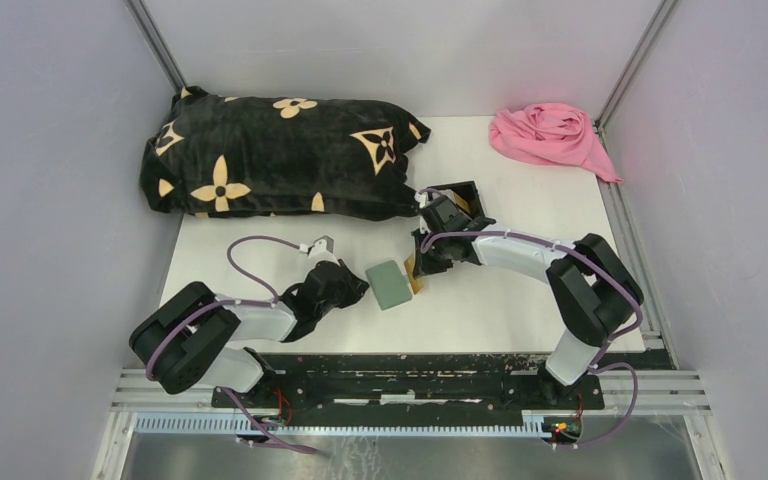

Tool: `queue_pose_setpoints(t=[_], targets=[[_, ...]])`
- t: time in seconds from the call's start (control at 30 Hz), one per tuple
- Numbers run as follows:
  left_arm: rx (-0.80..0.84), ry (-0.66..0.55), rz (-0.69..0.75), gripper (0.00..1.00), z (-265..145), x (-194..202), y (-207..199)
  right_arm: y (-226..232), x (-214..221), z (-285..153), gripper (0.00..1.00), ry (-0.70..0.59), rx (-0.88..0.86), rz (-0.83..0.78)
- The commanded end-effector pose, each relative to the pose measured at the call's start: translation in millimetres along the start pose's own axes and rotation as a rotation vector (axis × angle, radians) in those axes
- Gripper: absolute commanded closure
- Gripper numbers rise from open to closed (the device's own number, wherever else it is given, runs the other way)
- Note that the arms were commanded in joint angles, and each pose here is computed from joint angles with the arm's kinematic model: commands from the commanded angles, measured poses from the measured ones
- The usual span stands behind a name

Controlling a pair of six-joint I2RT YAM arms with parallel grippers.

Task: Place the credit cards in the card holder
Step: Open the card holder at the center of the board.

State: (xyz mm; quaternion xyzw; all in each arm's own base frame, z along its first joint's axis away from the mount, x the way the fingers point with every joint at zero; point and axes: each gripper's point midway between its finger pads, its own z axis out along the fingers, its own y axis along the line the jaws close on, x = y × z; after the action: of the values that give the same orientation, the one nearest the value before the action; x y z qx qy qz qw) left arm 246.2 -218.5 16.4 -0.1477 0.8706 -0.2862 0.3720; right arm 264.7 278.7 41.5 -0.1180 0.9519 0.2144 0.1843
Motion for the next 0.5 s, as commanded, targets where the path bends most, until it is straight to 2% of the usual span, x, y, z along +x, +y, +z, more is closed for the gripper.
queue_pose_setpoints(t=[0.0,0.47], targets=[[-0.031,0.001,0.068,0.90,3.3,0.1,8.4,19.9,-18.2,-14.9,0.99,-0.066,-0.111,0.022],[-0.043,0.003,0.076,0.91,6.7,0.4,9.6,17.7,-17.1,-13.8,0.99,-0.059,-0.158,0.064]])
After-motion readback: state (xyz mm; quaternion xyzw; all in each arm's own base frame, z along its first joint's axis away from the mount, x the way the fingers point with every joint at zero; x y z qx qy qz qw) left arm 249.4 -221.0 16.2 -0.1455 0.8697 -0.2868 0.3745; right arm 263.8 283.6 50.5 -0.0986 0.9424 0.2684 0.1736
